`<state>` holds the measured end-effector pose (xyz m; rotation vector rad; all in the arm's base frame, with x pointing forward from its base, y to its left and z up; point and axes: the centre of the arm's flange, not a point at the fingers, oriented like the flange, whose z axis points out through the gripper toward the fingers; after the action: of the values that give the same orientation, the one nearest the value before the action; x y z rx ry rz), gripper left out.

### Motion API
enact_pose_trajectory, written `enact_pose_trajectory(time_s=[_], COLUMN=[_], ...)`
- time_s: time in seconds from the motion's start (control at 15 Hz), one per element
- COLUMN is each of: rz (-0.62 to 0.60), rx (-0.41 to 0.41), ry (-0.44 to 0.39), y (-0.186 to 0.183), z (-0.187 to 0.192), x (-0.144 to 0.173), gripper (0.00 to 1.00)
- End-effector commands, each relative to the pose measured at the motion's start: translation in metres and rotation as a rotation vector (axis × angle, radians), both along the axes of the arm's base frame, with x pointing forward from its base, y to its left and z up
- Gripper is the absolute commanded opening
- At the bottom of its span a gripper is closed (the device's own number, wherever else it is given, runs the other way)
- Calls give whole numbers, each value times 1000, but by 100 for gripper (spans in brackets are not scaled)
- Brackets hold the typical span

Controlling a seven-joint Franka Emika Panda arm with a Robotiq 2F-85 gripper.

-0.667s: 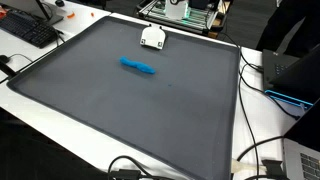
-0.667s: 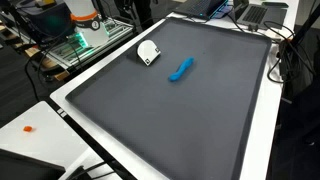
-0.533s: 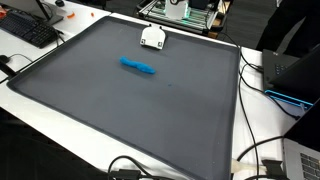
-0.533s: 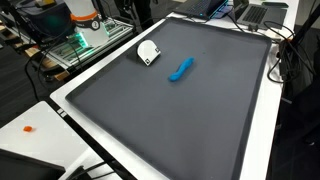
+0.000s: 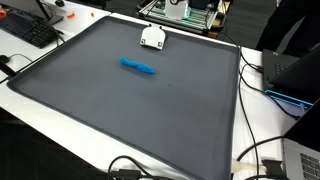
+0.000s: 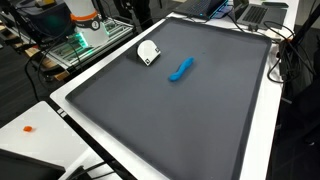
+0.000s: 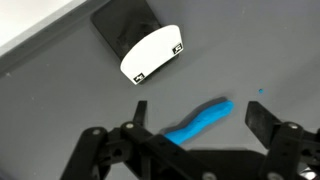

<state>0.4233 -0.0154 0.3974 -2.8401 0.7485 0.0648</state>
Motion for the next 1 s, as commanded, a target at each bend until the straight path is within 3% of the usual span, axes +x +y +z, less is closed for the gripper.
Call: enact_pose_trajectory(time_s=[0.0,0.6,0.8,0.93], rz=[-199,-659,-784,-803], rx=[-15,28,31,21], ry=[28,181,162,151], y=[18,37,37,38], z=[-20,-79,-93,-102], x=[-37,-64,-60,-56], gripper=[100,100,100,100])
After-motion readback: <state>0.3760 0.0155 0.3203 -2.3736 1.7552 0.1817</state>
